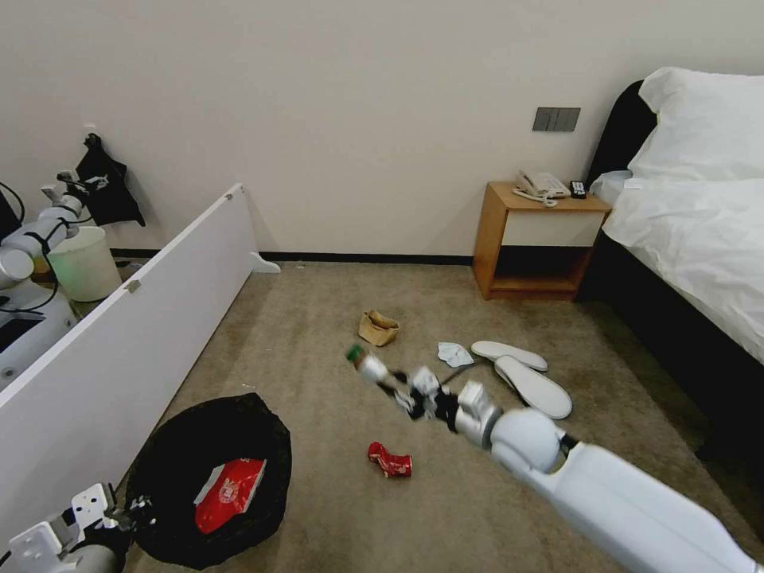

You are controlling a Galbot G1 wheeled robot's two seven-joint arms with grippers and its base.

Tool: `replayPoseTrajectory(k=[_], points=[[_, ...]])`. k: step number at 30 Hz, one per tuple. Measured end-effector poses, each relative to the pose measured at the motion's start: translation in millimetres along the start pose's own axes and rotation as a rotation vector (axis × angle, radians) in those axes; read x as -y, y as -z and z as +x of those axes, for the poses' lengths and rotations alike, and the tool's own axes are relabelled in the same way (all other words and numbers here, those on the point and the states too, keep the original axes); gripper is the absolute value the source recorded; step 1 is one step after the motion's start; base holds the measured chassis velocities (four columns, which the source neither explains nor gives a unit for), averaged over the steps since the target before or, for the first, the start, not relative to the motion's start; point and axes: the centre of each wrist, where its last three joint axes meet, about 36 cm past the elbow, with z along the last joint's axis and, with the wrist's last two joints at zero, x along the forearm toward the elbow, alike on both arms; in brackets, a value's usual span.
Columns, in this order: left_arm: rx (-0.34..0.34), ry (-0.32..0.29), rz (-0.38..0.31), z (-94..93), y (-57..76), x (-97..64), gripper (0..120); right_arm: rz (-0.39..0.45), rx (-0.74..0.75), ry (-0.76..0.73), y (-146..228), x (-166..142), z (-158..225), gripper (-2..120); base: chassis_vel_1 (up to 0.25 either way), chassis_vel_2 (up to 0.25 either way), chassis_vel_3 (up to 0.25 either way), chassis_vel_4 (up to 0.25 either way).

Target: Pick up the trash bin, then pick up the garbage from the floor and place it into the trash bin.

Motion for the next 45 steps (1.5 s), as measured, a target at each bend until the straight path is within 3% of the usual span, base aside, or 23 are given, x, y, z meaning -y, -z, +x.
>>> replayPoseTrajectory(k=[3, 4, 5, 6, 8, 9, 11, 12, 15, 18, 27, 45], points=[[0.007, -0.013, 0.006, 2.2, 2.7, 3.3, 2, 0.003, 0.123, 0.001, 60.0, 1.5, 5.2, 25, 0.0, 0.0, 0.0, 0.0], [0.007, -0.013, 0.006, 2.2, 2.7, 3.3, 2, 0.003, 0.123, 0.001, 60.0, 1.5, 5.2, 25, 0.0, 0.0, 0.0, 0.0], [0.011, -0.023, 0.013, 4.1, 4.4, 6.1, 2, -0.004, 0.187, 0.009, 91.8, -4.6, 5.0, 25, 0.0, 0.0, 0.0, 0.0], [0.011, -0.023, 0.013, 4.1, 4.4, 6.1, 2, -0.004, 0.187, 0.009, 91.8, -4.6, 5.0, 25, 0.0, 0.0, 0.0, 0.0], [0.019, -0.035, 0.014, 7.6, 7.5, 9.1, 2, -0.017, 0.286, 0.037, 142.3, -16.4, 1.4, 25, 0.0, 0.0, 0.0, 0.0], [0.019, -0.035, 0.014, 7.6, 7.5, 9.1, 2, -0.017, 0.286, 0.037, 142.3, -16.4, 1.4, 25, 0.0, 0.0, 0.0, 0.0], [0.028, -0.044, 0.015, 11.1, 11.4, 10.6, 2, -0.018, 0.379, 0.091, 187.7, -30.5, -6.6, 25, 0.0, 0.0, 0.0, 0.0], [0.028, -0.044, 0.015, 11.1, 11.4, 10.6, 2, -0.018, 0.379, 0.091, 187.7, -30.5, -6.6, 25, 0.0, 0.0, 0.0, 0.0], [0.035, -0.051, 0.013, 14.7, 14.0, 11.6, 2, -0.058, 0.429, 0.158, 218.9, -52.1, -20.2, 25, 0.0, 0.0, 0.0, 0.0], [0.044, -0.056, 0.011, 17.6, 16.9, 12.9, 2, -0.128, 0.422, 0.29, 248.7, -98.1, -40.8, 25, 0.0, 0.0, 0.0, 0.0], [0.054, -0.06, 0.009, 20.8, 21.7, 11.1, 2, -0.142, 0.304, 0.405, 241.1, -151.1, -66.5, 25, 0.0, 0.0, 0.0, 0.0], [0.049, -0.069, 0.006, 19.7, 21.8, 12.4, 2, -0.157, 0.208, 0.401, 198.5, -177.2, -86.0, 25, 0.0, 0.0, 0.0, 0.0]])
